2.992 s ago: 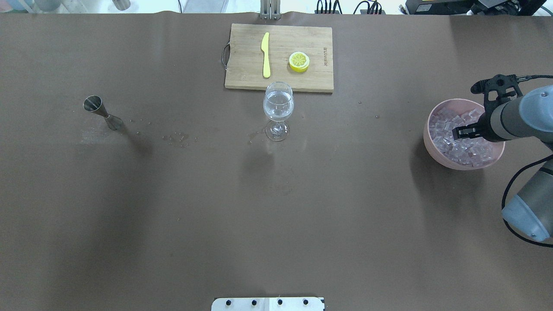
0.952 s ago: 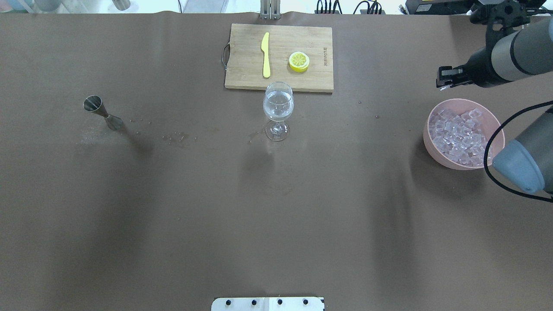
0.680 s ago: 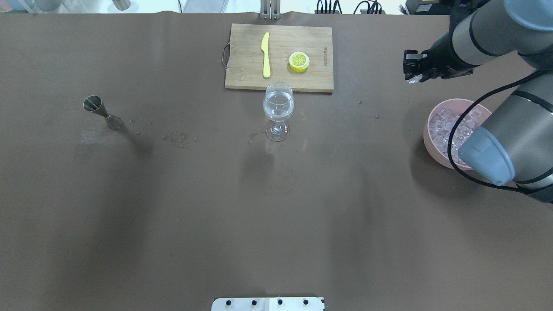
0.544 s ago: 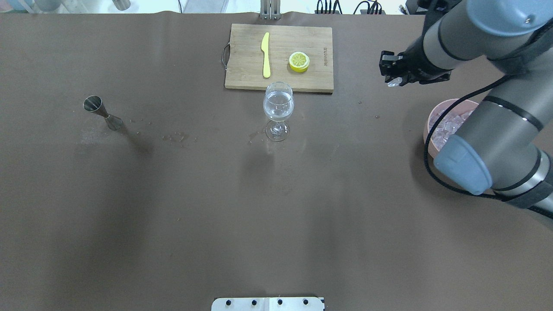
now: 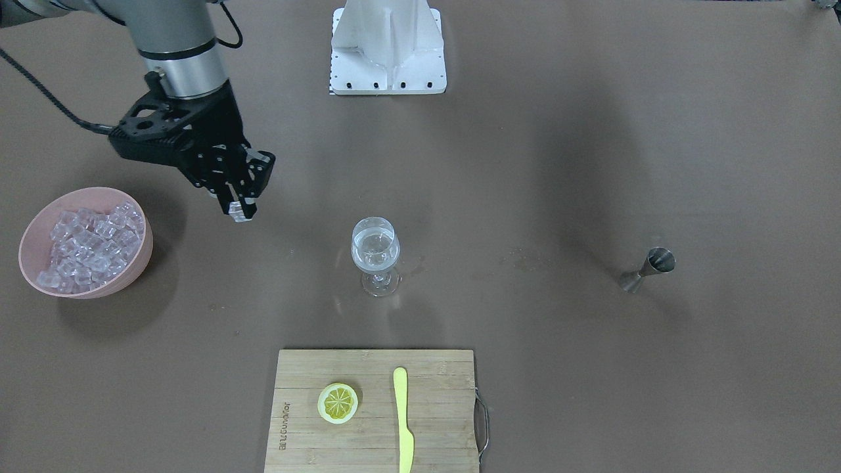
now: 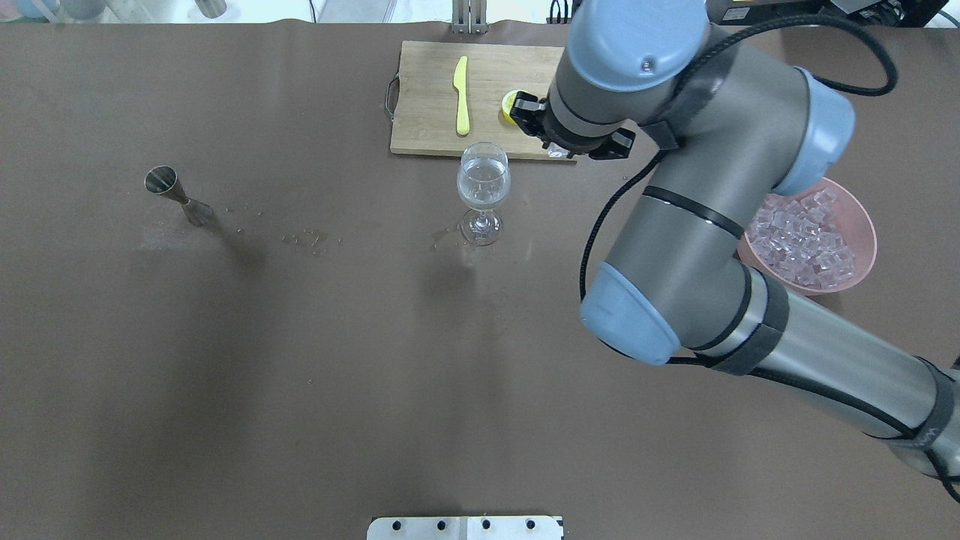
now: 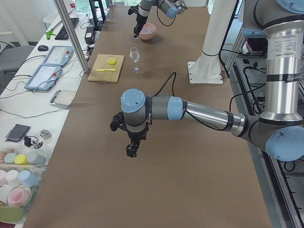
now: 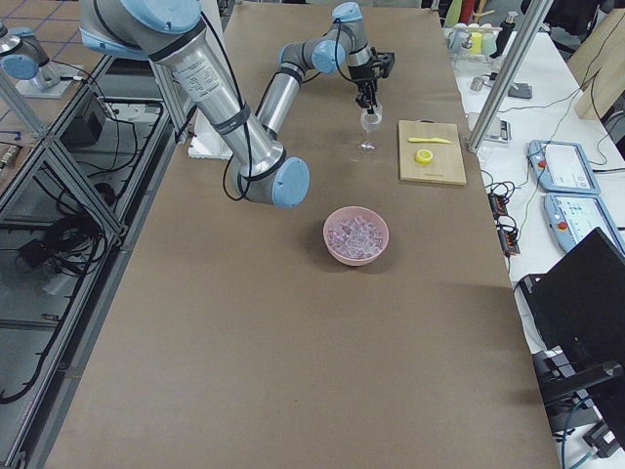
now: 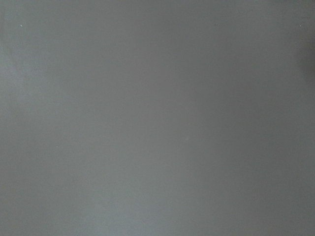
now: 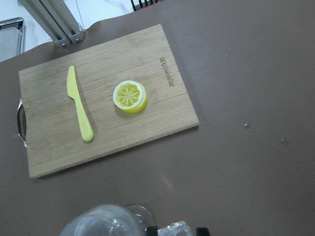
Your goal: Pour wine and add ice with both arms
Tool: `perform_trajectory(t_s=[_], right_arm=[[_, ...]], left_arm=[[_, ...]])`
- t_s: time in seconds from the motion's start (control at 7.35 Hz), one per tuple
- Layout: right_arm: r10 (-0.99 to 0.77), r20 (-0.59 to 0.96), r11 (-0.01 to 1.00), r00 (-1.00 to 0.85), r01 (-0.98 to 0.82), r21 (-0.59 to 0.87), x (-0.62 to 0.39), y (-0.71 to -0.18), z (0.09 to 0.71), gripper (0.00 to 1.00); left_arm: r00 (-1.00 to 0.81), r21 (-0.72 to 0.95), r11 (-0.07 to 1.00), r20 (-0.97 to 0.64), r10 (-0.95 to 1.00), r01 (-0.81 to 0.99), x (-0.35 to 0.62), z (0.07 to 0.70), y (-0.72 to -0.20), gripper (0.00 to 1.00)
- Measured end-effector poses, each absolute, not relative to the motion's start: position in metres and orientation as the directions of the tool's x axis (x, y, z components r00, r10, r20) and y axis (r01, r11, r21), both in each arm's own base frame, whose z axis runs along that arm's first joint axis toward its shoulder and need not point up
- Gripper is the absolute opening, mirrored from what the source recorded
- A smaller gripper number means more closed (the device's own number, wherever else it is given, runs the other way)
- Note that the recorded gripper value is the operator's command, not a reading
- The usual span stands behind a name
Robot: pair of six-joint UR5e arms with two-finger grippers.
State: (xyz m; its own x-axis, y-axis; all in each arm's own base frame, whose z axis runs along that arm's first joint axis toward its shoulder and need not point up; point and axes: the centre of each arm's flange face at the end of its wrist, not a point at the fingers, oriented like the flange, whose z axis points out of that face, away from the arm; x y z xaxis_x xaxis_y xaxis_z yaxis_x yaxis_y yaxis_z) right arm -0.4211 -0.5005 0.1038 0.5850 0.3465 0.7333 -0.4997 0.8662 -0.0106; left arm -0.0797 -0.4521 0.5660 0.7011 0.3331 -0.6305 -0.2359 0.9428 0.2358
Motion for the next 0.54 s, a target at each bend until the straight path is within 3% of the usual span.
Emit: perform_trajectory(t_s=[0.54], right_arm=[[0.363, 0.713, 0.869, 0.600, -0.494, -0.027, -0.467, -0.510, 0.075, 0.00]], left_arm=[[0.715, 0.115, 0.990, -0.685, 0.142, -0.087, -0.078, 0.562, -0.453, 0.98]])
